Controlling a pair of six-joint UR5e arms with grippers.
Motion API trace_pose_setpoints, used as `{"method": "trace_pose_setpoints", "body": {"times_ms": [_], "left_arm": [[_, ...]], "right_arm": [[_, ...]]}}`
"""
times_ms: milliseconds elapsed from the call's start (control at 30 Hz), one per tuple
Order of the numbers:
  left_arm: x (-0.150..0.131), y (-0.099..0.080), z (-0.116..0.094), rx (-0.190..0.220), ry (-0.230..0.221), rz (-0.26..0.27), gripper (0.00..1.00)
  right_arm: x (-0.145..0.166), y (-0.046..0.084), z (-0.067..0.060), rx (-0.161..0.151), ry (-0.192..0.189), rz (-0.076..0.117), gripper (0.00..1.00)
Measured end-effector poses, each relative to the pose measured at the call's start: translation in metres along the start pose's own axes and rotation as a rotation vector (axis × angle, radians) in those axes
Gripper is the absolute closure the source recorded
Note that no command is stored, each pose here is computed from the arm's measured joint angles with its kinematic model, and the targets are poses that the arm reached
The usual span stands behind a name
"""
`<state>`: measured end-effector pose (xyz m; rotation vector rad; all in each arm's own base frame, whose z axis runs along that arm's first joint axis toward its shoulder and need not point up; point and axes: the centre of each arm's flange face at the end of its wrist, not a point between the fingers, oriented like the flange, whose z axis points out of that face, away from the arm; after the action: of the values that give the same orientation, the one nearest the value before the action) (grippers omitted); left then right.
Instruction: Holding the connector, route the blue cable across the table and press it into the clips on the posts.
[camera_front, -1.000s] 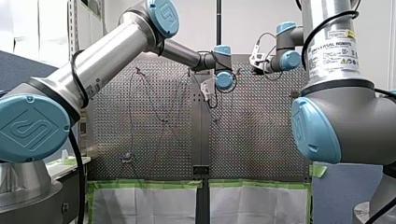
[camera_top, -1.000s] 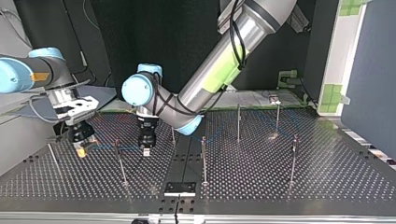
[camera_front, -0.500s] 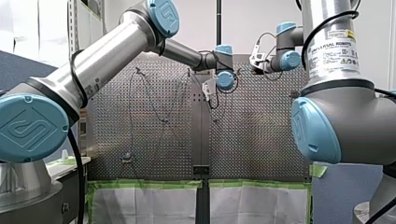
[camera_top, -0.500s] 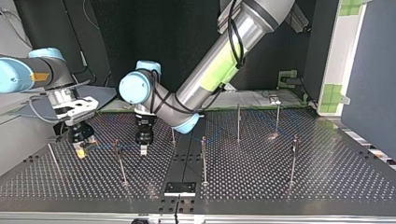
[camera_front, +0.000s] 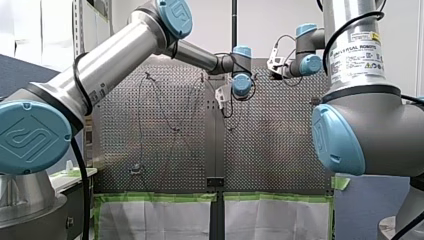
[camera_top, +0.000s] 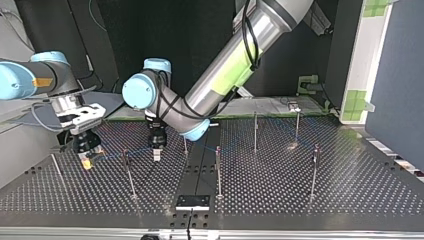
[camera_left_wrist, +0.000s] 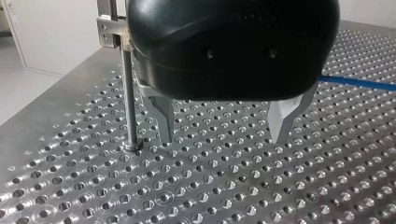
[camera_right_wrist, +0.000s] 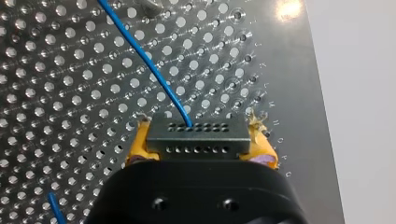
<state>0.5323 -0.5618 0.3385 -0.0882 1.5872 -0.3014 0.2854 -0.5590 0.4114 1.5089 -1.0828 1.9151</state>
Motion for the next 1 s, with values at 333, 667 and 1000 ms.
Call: {"method": "trace_pose_setpoints", "body": {"times_ms": [333,667,1000], "left_arm": [[-0.018,-0.009,-0.023,0.029,0.062,-0.021,0.00],[-0.019,-0.014,-0.047,0.026,0.097,-0.006,0.00],[-0.054,-0.015,-0.074,0.065,0.021,-0.052,0.00]], "right_arm": [[0.000,0.000,0.000,0.001,0.000,-0.002,1.00],[0.000,0.000,0.000,0.001,-0.001,-0.003,1.00],[0.000,0.000,0.000,-0.001,0.000,-0.005,1.00]]}}
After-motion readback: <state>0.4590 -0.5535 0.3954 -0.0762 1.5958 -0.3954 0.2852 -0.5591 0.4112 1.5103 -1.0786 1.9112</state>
